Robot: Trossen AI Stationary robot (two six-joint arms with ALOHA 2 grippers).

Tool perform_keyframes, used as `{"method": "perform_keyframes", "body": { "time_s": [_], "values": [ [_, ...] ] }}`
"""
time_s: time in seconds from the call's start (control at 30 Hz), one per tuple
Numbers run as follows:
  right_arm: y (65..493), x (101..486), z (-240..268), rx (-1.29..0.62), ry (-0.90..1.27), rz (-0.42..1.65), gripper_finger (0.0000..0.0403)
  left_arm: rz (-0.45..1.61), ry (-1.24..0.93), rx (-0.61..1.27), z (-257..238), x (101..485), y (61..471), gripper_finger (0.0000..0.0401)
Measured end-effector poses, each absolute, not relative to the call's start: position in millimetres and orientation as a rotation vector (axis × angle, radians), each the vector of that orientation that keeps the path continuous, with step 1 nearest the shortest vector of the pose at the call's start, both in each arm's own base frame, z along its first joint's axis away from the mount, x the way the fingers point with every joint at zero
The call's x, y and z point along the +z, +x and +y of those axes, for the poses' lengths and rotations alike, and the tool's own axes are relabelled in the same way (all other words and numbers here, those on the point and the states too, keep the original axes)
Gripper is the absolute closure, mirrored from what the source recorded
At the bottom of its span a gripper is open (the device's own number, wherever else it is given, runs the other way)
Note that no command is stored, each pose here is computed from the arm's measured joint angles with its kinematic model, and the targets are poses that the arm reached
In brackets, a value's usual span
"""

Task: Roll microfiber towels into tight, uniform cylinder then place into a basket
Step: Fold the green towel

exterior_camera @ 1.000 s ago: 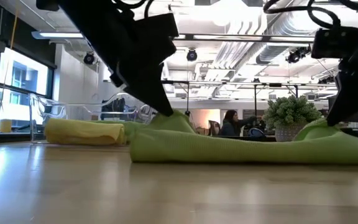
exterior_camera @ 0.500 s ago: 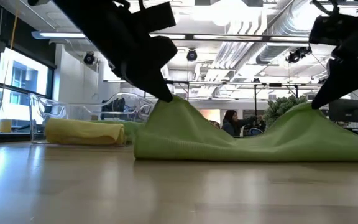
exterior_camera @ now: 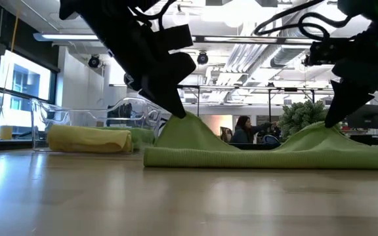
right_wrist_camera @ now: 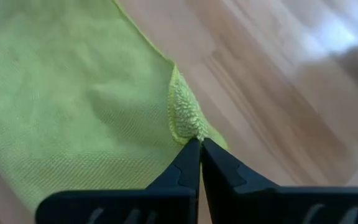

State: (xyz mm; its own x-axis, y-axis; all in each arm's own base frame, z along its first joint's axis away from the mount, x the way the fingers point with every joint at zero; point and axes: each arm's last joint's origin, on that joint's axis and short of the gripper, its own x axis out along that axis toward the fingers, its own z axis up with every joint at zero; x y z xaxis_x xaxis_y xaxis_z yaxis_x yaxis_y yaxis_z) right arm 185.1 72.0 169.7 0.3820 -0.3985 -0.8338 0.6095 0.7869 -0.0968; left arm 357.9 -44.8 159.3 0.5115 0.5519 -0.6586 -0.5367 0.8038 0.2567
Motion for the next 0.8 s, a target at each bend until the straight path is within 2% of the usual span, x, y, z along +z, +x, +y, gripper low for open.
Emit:
{"method": "perform_keyframes", "body": {
  "time_s": [0.2, 0.43, 0.53, 0.7, 0.8],
  "values": [
    [186, 169, 71, -0.635, 0.258, 1.017, 0.0387, 0.81, 0.022, 0.656, -39, 159, 359, 0.0398],
    [185, 169, 72, -0.595, 0.256, 1.055, 0.0286, 0.826, 0.013, 0.625, -39, 159, 359, 0.0397],
    [186, 169, 73, -0.565, 0.304, 1.086, 0.0256, 0.826, 0.013, 0.625, -39, 159, 359, 0.0397],
    [193, 166, 81, -0.481, 0.38, 1.038, 0.0243, 0.833, 0.031, 0.622, -39, 159, 359, 0.0393],
    [195, 156, 86, -0.445, 0.395, 1.015, 0.0242, 0.85, 0.055, 0.639, -39, 158, 356, 0.0376]
  ]
}}
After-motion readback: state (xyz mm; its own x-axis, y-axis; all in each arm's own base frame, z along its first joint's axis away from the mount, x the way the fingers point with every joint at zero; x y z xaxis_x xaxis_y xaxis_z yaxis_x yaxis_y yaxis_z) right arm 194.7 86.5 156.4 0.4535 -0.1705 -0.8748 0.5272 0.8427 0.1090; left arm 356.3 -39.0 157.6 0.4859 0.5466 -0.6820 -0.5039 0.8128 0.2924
